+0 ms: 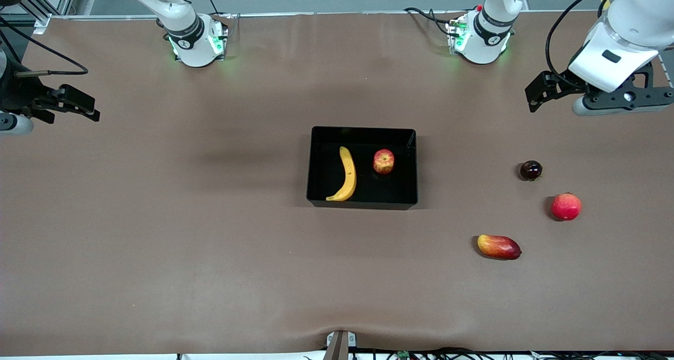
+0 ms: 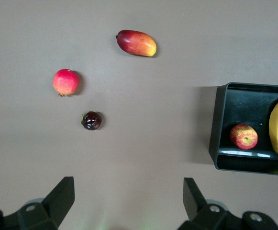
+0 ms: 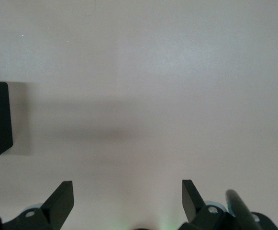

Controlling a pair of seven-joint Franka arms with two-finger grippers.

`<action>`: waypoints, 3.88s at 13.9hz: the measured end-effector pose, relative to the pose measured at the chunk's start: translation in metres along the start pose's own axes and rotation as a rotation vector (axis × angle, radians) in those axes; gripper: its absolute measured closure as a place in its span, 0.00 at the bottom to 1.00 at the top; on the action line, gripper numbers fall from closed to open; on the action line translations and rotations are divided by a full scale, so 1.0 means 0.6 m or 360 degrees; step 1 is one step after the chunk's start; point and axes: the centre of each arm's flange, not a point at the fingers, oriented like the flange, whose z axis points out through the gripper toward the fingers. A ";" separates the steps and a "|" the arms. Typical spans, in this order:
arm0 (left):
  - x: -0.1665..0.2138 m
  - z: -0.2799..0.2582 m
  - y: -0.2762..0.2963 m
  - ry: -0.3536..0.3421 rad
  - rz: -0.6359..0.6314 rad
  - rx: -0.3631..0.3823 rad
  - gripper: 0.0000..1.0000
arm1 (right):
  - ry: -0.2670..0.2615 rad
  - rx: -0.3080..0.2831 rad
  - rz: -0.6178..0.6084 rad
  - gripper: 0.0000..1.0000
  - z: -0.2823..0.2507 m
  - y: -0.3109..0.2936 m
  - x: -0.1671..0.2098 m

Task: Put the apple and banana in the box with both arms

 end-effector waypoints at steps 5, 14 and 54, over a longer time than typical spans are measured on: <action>0.009 0.004 -0.016 0.0005 -0.0027 -0.0004 0.00 | 0.0000 0.0000 -0.0002 0.00 0.000 -0.001 0.000; 0.017 0.010 -0.049 -0.0020 -0.0052 -0.0089 0.00 | -0.0001 0.0000 -0.0002 0.00 0.000 -0.001 0.000; 0.025 0.027 -0.051 0.0015 -0.0062 -0.0096 0.00 | -0.0003 -0.0002 -0.0020 0.00 0.001 -0.012 0.000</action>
